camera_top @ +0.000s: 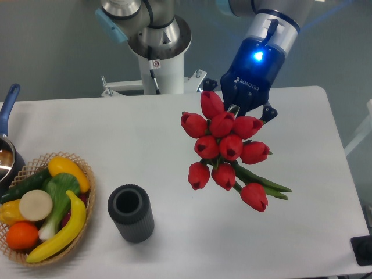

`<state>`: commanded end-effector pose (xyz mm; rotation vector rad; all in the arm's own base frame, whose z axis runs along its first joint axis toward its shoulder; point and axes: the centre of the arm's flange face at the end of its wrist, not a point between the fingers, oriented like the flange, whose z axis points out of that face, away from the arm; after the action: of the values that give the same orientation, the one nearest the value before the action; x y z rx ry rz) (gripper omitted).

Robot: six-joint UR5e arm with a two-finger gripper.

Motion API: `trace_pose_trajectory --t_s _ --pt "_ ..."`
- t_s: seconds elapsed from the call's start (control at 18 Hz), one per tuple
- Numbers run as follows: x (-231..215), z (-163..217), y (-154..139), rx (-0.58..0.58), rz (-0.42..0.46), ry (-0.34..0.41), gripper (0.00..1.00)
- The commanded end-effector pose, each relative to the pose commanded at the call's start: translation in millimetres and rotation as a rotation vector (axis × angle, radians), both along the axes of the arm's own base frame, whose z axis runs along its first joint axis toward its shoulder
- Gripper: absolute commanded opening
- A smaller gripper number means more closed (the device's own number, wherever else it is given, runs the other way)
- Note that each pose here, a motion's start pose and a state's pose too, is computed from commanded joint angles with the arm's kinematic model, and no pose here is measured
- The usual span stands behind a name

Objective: Insert the flowers into the vase
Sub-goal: 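Hold the red tulip bunch in the gripper and begin moving toward the black vase, then carry the tulip bunch over the black vase and lower stems into it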

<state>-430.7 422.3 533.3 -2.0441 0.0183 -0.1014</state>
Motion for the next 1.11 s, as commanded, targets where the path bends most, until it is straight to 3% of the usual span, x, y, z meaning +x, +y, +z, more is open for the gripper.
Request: trace_pose_trajectory --t_s 0.78,1.11 --pt "-1.5 2.3 9.9 0.017 -0.020 0.013 0.19" --pt "14.6 1.2 64.1 0.026 -0.112 0.024 0.19"
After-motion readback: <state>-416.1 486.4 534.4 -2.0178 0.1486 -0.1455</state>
